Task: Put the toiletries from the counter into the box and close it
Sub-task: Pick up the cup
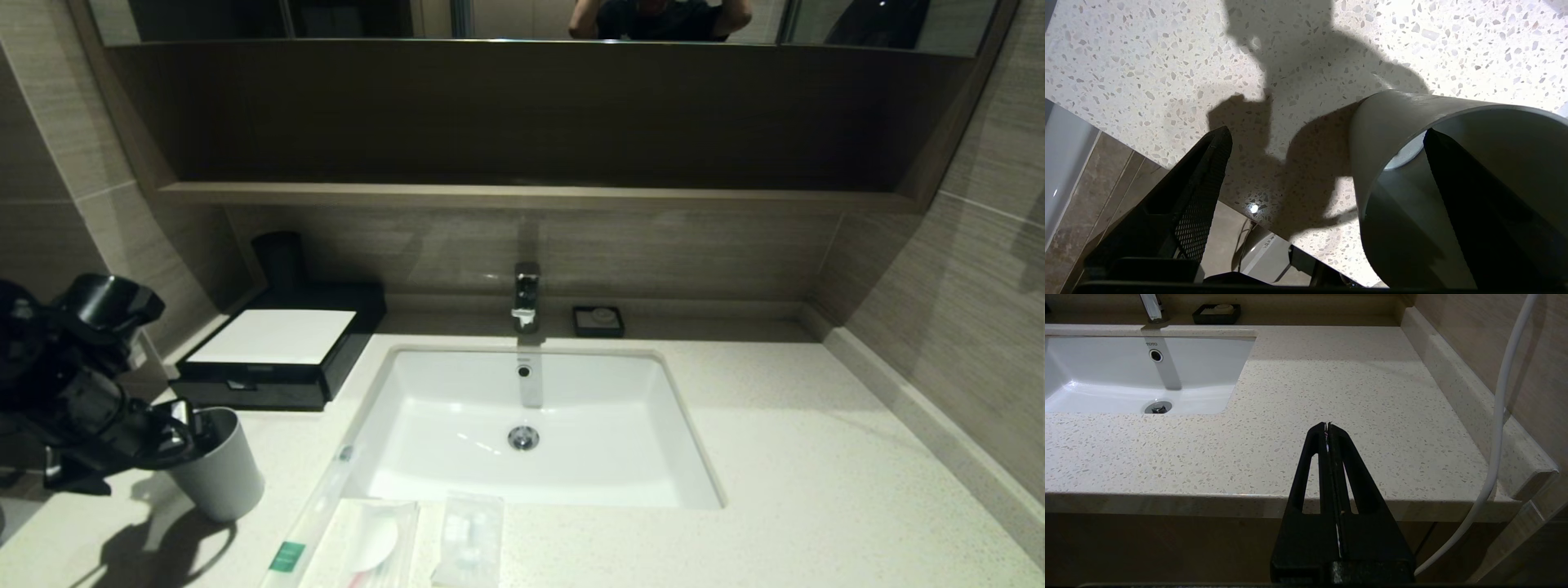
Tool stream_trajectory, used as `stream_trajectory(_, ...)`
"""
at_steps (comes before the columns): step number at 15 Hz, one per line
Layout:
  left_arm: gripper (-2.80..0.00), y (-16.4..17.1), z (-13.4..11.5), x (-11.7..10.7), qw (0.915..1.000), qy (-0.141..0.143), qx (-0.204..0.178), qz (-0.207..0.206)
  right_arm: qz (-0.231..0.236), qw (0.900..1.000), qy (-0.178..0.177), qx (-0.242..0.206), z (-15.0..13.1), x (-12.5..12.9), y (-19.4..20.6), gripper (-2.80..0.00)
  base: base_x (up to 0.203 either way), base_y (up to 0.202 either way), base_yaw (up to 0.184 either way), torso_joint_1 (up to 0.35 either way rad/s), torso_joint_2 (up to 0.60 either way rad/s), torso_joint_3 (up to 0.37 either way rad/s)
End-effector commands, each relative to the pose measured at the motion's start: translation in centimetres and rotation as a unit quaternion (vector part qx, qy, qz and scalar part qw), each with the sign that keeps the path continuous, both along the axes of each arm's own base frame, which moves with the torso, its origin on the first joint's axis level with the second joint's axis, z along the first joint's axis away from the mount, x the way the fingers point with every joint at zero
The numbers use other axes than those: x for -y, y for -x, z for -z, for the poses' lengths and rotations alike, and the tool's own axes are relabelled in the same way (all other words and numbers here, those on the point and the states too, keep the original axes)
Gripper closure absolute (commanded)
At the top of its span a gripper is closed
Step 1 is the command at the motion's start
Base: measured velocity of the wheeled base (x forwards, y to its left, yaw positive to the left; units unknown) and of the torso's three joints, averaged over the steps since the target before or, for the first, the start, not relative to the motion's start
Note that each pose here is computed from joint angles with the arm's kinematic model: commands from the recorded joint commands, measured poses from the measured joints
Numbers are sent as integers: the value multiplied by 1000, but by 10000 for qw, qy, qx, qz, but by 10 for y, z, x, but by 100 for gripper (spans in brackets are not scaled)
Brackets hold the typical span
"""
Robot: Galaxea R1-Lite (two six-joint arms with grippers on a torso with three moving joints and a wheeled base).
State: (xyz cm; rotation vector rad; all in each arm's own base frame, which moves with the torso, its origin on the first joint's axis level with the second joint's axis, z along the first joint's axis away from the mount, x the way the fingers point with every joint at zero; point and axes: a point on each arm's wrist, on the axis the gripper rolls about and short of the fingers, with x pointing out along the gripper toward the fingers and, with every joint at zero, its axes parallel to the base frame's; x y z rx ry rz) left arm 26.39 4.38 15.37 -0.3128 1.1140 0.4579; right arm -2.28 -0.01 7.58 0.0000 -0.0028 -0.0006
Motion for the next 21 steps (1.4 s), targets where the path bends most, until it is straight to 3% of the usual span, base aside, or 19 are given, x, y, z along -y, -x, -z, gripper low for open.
stream_trajectory(1,-280,-1,3,0,10000,11,-75,-9,-3,10000,0,-6,0,0,0,0,0,0,0,0,0,0)
stream_trajectory(2,0,-1,4,0,9999,15,-99,-9,-3,10000,8,-6,0,0,0,0,0,0,0,0,0,0)
stream_trajectory(11,0,3,-2,0,10000,7,27,-35,-3,10000,2,-6,0,0,0,0,0,0,0,0,0,0)
stream_trajectory(21,0,31,-83,5,9916,-167,1282,-96,-3,10000,3,-6,0,0,0,0,0,0,0,0,0,0)
